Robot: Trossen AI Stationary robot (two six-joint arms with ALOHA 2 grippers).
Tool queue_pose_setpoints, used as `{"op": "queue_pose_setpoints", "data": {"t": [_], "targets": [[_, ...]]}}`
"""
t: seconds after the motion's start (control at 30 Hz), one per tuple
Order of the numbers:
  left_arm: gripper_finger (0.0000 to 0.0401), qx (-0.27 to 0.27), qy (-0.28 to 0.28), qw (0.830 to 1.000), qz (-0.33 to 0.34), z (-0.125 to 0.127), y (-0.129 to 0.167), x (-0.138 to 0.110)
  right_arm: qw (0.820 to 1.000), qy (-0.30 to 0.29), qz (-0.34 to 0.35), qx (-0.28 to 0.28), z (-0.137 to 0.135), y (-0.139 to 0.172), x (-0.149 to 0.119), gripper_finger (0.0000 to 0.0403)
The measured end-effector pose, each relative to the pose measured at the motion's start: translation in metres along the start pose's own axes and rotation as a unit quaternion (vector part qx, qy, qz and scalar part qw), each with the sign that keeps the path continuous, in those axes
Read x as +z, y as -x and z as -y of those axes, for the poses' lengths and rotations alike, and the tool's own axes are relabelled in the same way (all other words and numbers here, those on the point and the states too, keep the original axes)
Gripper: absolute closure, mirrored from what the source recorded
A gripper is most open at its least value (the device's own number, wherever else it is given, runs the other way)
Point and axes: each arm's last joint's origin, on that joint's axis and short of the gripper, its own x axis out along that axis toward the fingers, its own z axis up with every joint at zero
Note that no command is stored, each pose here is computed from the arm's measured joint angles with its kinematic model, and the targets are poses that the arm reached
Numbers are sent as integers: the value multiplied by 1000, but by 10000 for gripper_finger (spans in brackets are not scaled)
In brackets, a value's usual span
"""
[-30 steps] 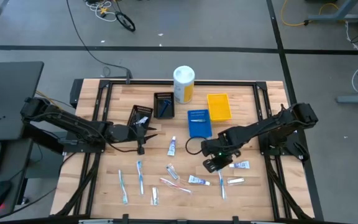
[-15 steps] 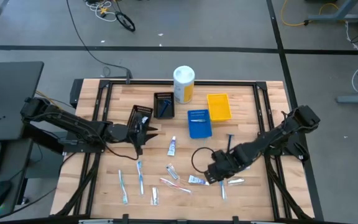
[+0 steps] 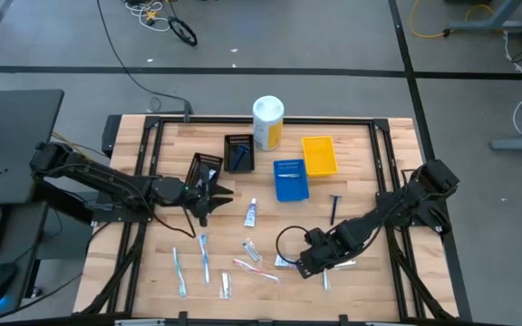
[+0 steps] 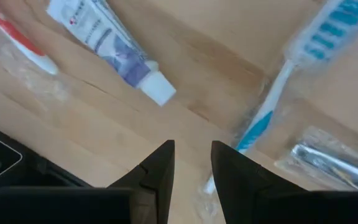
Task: Pick & Place Travel size toiletries
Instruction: Put the blue toothbrush into the yellow bin
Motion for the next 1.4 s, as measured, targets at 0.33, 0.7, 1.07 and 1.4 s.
{"op": "queue_pose_setpoints", "data": {"t": [0.33,0.7,1.07,1.4], "targets": [[287,8,39,999,-12,-5,-2,-5,997,5,45,-62,12,-1,3,290],[287,8,79,997,-13,-5,-2,-6,998,16,43,-45,27,-22,6,290],[287,9,106,994,-13,-5,-2,-6,996,70,46,-20,39,-37,10,305],[287,9,141,990,-13,-5,-2,-6,989,127,52,55,24,-31,19,365]]}}
